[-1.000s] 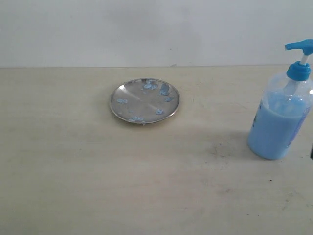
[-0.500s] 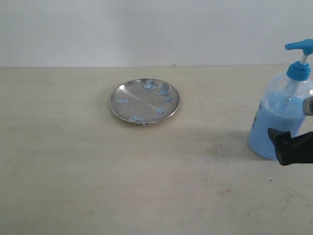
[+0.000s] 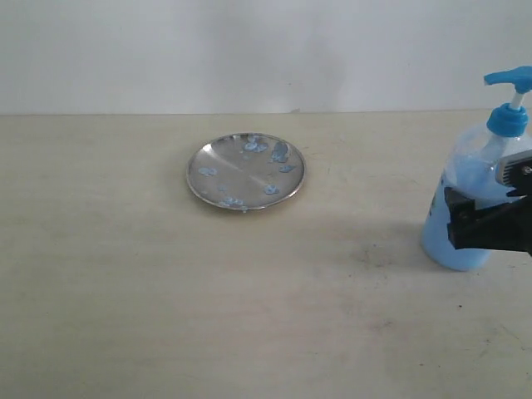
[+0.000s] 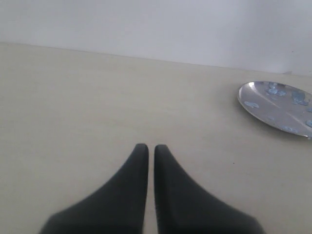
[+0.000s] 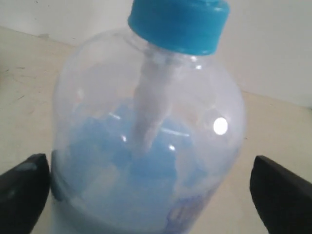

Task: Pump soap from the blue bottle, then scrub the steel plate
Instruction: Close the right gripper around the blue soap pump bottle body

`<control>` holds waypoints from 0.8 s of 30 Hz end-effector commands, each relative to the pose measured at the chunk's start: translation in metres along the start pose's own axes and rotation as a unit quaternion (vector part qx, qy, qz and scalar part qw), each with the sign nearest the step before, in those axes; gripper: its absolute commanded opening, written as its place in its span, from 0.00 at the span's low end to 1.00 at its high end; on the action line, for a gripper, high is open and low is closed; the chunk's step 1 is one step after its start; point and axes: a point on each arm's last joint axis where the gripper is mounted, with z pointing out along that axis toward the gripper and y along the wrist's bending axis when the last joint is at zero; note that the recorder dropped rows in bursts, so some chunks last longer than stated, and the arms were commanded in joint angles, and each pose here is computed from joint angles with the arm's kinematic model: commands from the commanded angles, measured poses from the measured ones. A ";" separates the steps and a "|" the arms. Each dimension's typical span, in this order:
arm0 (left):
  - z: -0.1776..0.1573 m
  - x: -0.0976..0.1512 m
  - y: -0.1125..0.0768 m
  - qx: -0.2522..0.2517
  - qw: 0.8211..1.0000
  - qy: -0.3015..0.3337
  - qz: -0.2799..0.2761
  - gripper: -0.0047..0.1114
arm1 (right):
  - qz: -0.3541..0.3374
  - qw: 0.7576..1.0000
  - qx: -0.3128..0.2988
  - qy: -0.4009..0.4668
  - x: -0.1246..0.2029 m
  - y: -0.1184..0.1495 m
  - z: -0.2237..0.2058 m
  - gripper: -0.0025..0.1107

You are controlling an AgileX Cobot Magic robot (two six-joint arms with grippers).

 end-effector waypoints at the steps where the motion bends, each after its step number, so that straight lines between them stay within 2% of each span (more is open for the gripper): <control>1: 0.000 0.000 -0.001 0.004 1.000 -0.006 -0.003 0.08 | -0.002 1.000 -0.009 -0.006 0.004 0.007 0.028 0.94; 12: 0.000 0.000 -0.001 0.004 1.000 -0.006 -0.003 0.08 | 0.001 1.000 -0.012 0.019 0.021 0.016 0.063 0.93; 14: 0.000 0.000 -0.001 0.004 1.000 -0.006 -0.003 0.08 | 0.007 1.000 -0.008 0.011 0.018 0.016 0.067 0.87; 16: 0.000 0.000 -0.001 0.004 1.000 -0.006 -0.003 0.08 | 0.011 1.000 -0.007 0.006 0.014 0.016 0.071 0.70; 18: 0.000 0.000 -0.001 0.004 1.000 -0.006 -0.003 0.08 | 0.012 1.000 -0.008 0.006 0.012 0.016 0.074 0.46; 20: 0.000 0.000 -0.001 0.004 1.000 -0.006 -0.003 0.08 | 0.007 1.000 -0.013 0.003 0.010 0.017 0.075 0.15; 21: 0.000 0.000 -0.001 0.004 1.000 -0.006 -0.003 0.08 | 0.008 1.000 -0.014 0.003 0.010 0.017 0.075 0.02; 24: 0.000 0.000 -0.001 0.004 1.000 -0.006 -0.003 0.08 | 0.011 1.000 -0.014 0.003 0.010 0.017 0.075 0.02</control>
